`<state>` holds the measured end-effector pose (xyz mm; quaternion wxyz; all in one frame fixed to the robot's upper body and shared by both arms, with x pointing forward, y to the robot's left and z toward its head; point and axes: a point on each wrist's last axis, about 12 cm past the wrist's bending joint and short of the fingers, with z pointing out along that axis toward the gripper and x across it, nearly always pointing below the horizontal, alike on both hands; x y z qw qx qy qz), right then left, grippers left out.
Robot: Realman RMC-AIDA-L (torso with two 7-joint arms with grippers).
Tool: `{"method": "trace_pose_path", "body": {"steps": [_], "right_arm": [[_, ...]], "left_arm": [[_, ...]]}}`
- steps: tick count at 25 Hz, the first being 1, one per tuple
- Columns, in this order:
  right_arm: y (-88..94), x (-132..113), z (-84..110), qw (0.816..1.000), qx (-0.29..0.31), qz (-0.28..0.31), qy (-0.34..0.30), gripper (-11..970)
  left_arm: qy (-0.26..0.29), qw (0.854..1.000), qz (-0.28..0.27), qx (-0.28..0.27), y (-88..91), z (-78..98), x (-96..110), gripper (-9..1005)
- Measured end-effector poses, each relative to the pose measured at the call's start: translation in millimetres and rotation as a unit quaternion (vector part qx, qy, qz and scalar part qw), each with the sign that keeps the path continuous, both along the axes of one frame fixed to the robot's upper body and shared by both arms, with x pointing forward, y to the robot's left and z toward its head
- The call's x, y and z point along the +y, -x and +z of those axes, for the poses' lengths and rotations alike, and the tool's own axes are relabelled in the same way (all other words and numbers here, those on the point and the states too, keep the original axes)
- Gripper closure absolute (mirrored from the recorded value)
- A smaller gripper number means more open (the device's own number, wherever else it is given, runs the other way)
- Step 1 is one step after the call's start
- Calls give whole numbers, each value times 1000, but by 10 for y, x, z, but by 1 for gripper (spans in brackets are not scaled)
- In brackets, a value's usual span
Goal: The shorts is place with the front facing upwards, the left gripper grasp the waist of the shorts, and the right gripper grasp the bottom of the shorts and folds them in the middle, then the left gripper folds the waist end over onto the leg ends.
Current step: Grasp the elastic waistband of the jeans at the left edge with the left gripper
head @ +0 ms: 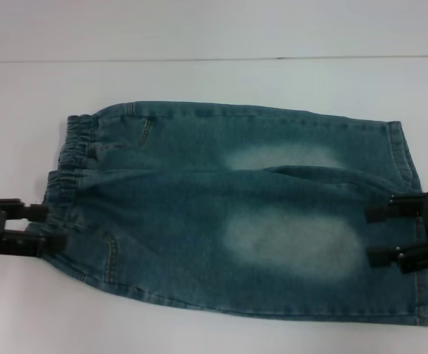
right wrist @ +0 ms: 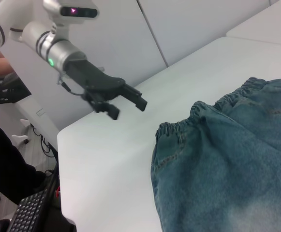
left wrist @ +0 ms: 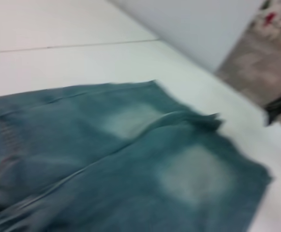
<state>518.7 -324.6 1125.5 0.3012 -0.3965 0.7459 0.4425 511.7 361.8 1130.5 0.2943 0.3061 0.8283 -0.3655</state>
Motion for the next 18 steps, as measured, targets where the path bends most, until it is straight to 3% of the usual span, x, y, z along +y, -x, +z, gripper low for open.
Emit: {"method": "trace_pose_path", "body": {"steps": [10, 18], "right_arm": [[-10, 22, 1, 1000, -1, 4, 1, 12], [-9, 31, -7, 1000, -4, 7, 1, 12]], "left_arm": [[-99, 991, 88, 15, -111, -200, 166, 126], [-122, 988, 90, 27, -135, -315, 108, 126]]}}
